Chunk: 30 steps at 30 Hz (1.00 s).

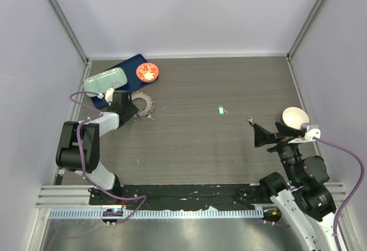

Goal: Put the keys on the keyring

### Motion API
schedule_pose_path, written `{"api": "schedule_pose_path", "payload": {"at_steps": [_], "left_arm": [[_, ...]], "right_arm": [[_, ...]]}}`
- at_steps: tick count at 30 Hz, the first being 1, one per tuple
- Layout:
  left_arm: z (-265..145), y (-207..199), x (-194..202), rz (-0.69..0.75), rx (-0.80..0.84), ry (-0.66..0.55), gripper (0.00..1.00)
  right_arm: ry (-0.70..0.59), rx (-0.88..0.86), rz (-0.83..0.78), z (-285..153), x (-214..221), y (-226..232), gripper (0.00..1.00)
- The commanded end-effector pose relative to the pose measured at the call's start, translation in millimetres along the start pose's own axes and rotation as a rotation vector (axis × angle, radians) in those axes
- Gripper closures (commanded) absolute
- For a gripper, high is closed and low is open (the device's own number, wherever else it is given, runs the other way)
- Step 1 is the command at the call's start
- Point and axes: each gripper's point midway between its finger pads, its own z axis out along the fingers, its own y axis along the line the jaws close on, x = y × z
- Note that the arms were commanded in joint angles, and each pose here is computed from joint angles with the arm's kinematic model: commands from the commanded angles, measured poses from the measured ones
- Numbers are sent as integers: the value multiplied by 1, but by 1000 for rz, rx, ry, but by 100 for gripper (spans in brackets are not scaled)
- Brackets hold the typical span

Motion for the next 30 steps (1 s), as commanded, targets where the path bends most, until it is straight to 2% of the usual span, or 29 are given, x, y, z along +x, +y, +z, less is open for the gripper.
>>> {"api": "schedule_pose_path", "payload": {"at_steps": [1,4,5,7,10,12,13,17,22,24,25,28,30], "left_arm": [[7,-14,4,45,28,39,48],[3,-17,25,103,23,86,56],[0,-16,32,123,17,102,65],[-7,-19,46,175,16,119,71],[-17,-19,68,234,10,156,85],[-26,-17,81,262,6,182,89],[-33,-19,91,294,6,189,94],[-63,-15,131,362,2,249,94],[-118,-37,193,439,125,287,84],[-132,-40,197,437,124,258,69],[-143,-41,203,467,132,259,57],[-156,-51,193,450,156,232,44],[-163,-58,176,439,185,177,43]], "right_arm": [[-40,3,4,1,-9,0,0],[-43,3,5,1,-10,0,0],[-43,1,5,1,-9,0,0],[-41,0,5,1,-9,1,0],[-40,1,4,1,-9,0,0],[-42,-2,5,1,-9,1,0],[-43,1,5,1,-10,0,0],[-39,-1,3,1,-9,1,0],[-33,1,1,2,-8,1,0],[-27,-1,-2,2,-7,1,0],[-27,1,-4,2,-7,1,0],[-18,-6,-6,3,-5,2,0],[-15,-10,-8,4,-5,3,0]]}}
